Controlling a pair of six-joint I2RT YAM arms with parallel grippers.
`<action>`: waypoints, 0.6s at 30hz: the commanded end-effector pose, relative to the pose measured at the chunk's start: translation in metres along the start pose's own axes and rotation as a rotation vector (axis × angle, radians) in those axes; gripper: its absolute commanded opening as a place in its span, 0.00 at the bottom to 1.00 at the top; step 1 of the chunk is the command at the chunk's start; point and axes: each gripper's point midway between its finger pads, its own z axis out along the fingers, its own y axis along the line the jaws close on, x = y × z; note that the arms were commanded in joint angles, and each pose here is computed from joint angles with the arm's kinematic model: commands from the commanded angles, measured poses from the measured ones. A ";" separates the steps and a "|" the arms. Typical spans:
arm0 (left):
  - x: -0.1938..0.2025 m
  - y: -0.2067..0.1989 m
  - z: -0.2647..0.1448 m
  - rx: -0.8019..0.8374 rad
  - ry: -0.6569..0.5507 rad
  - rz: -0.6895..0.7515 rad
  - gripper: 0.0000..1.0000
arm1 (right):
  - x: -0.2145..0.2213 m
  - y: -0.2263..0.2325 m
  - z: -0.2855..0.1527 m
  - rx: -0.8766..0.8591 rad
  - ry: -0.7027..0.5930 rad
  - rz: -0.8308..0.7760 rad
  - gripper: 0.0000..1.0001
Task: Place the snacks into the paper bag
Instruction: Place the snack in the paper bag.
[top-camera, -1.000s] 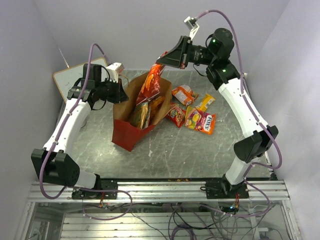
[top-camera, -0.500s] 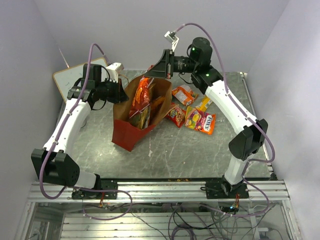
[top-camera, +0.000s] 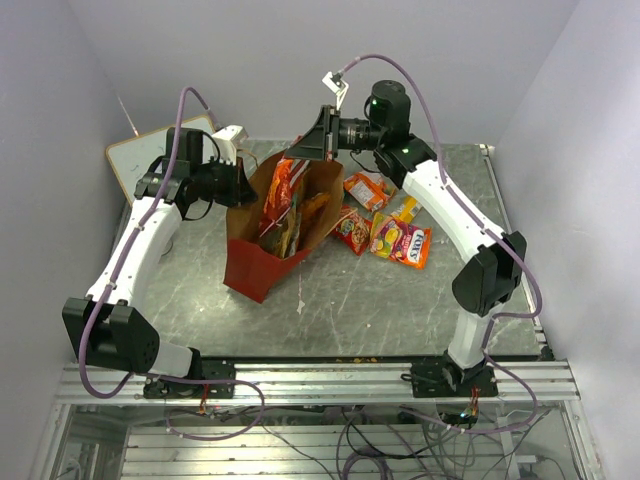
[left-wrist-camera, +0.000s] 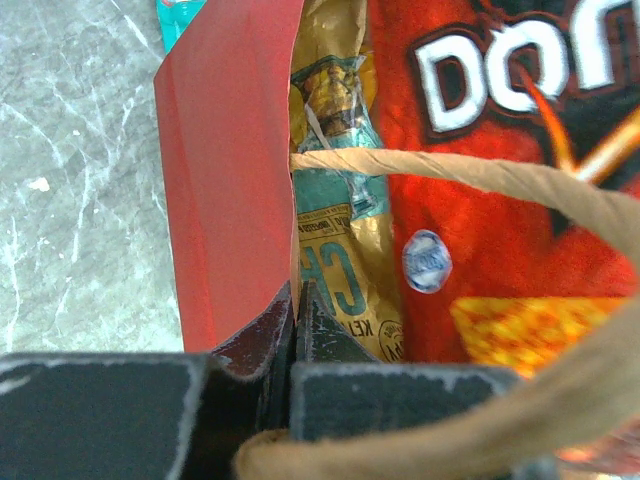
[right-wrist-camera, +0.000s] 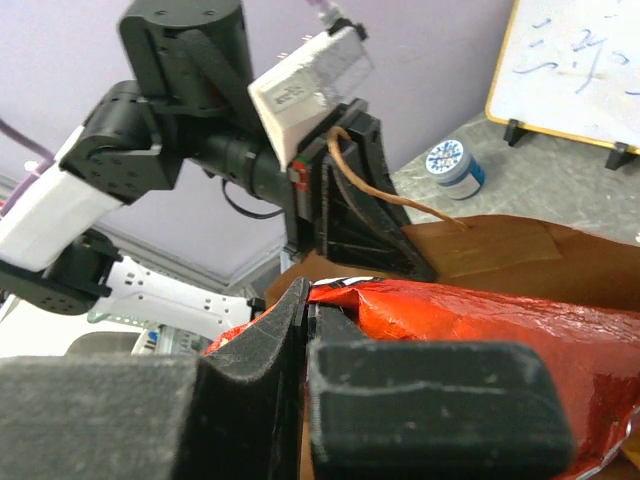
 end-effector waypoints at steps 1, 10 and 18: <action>-0.020 -0.015 -0.005 0.060 -0.078 0.045 0.07 | -0.001 -0.014 0.006 0.035 -0.007 -0.029 0.00; -0.019 -0.015 -0.005 0.062 -0.073 0.037 0.07 | 0.009 -0.020 0.022 0.022 0.021 -0.043 0.00; -0.024 -0.014 -0.009 0.039 -0.091 0.039 0.07 | 0.037 -0.038 0.025 0.088 0.090 -0.078 0.00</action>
